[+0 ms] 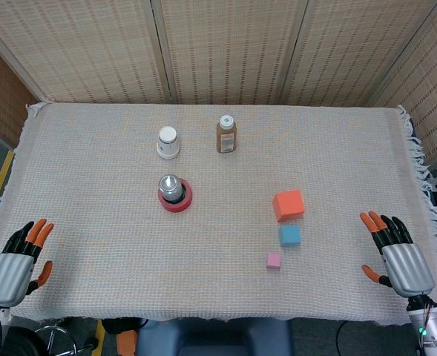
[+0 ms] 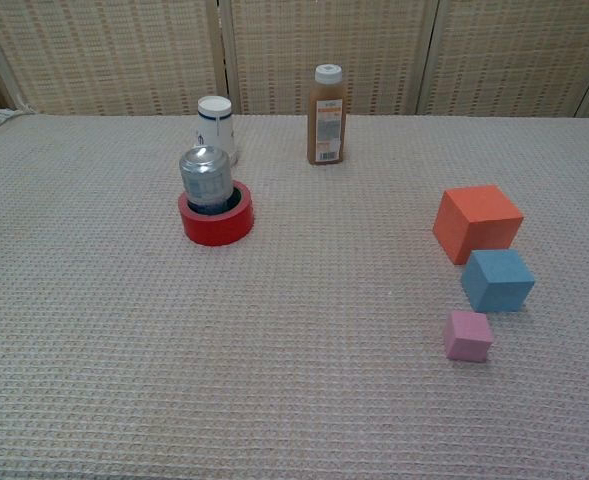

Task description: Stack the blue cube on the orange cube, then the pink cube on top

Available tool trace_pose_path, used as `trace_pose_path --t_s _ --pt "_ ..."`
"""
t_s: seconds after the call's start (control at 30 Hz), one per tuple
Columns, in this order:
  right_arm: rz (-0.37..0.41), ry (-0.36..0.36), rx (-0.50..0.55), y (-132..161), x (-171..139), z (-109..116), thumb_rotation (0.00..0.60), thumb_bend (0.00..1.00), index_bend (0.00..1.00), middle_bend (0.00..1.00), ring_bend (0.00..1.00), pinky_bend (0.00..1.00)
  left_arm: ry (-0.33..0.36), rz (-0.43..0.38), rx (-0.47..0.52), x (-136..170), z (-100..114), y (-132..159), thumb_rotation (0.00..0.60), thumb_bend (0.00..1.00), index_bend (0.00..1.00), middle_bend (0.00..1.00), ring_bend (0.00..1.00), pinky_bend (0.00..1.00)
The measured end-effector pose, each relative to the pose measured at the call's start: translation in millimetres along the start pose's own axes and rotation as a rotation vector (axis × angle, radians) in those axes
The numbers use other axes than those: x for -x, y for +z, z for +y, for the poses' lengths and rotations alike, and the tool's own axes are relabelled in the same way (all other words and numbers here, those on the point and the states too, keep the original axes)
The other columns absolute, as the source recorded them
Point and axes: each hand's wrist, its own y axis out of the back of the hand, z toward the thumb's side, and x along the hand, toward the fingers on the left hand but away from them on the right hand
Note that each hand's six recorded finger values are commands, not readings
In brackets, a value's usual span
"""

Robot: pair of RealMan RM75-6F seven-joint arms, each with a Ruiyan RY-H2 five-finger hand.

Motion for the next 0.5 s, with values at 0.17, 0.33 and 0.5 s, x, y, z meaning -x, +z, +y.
trace_pose_path --t_s 0.17,0.33,0.5 --pt "-0.013 0.009 -0.045 -1 -2 -3 0.6 0.1 0.01 0.0 0.0 0.0 -0.012 0.011 0.013 -3 0 -1 0.6 0.45 0.0 0.0 0.0 0.14" --pt "-0.01 0.027 -0.039 7 -3 -11 0.6 0.1 0.04 0.0 0.0 0.0 -0.026 -0.002 0.029 -5 0 3 0.6 0.45 0.0 0.0 0.0 0.14" --pt "0.024 0.07 -0.036 25 5 -22 0.6 0.1 0.19 0.0 0.0 0.0 -0.04 -0.015 0.048 -9 -1 5 0.6 0.45 0.0 0.0 0.0 0.14"
